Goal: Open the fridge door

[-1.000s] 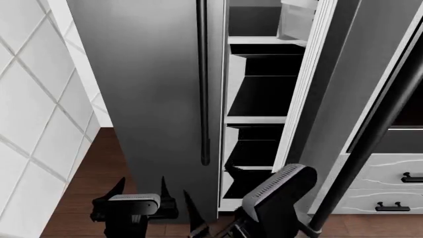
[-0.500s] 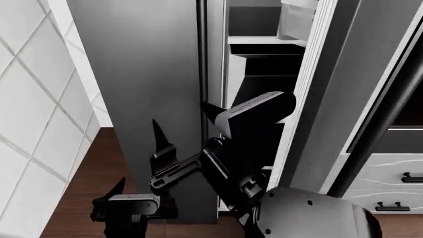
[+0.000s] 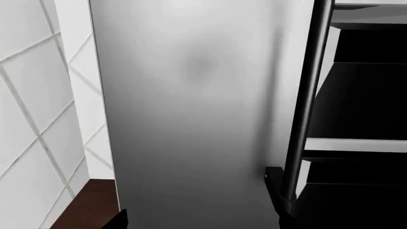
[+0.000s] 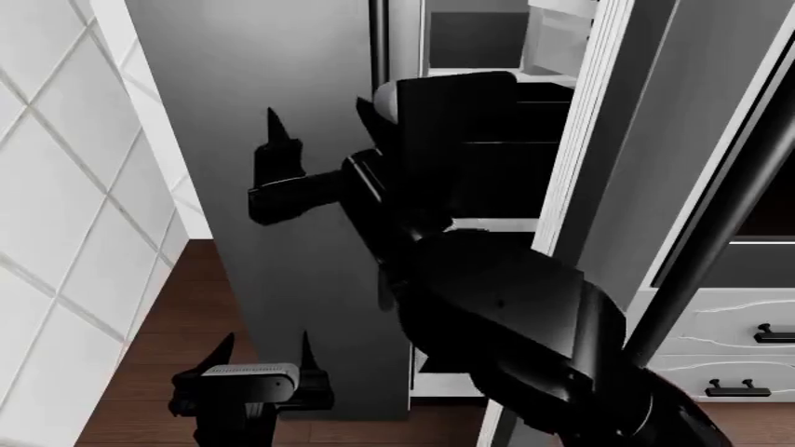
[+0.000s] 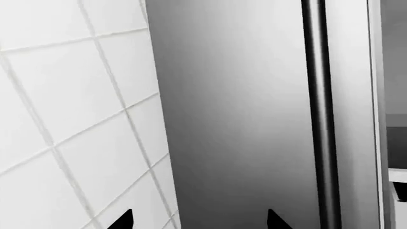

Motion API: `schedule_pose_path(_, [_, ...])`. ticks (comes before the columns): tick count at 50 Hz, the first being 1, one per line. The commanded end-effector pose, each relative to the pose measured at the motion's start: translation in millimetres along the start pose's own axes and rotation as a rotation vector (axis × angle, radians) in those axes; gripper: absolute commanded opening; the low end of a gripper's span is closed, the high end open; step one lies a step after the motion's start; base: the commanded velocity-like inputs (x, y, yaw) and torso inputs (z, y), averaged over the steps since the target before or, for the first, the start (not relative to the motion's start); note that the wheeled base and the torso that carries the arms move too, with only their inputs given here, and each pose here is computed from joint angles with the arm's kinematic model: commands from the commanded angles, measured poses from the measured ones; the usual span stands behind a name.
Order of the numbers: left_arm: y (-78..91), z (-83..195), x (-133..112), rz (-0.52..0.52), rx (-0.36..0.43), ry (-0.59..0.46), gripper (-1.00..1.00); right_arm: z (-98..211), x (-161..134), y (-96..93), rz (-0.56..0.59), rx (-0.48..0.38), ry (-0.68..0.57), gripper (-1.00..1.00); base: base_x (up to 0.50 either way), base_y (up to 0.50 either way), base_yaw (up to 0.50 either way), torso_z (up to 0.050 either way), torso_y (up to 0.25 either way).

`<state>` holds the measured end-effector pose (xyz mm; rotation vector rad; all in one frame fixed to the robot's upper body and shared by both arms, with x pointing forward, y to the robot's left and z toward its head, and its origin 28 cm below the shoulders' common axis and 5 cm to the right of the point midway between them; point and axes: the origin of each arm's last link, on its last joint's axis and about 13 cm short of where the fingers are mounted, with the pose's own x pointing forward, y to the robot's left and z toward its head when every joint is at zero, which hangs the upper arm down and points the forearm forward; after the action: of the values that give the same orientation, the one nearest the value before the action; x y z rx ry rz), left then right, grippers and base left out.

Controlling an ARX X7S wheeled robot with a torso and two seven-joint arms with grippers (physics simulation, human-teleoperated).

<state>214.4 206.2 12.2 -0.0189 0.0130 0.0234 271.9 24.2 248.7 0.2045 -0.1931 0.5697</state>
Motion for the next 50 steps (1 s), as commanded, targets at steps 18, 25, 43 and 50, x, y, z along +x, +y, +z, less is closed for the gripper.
schedule_pose_path(18, [-0.2,2,0,0.002,-0.006,0.002,1.0,-13,51,7.1,-0.194,-0.067,0.066,1.0,0.0,0.0,0.0,0.0,0.0])
schedule_pose_path(25, [0.4,3,0,0.002,-0.012,-0.001,1.0,-35,55,15.3,-0.342,-0.135,0.126,1.0,0.0,0.0,0.0,0.0,0.0])
schedule_pose_path(43, [1.2,3,0,0.007,-0.016,-0.01,1.0,-44,60,31.2,-0.662,-0.245,0.236,1.0,0.0,0.0,0.0,0.0,0.0])
schedule_pose_path(50, [1.5,4,-1,0.006,-0.015,-0.014,1.0,-46,66,25.4,-0.727,-0.278,0.306,1.0,0.0,0.0,0.0,0.0,0.0])
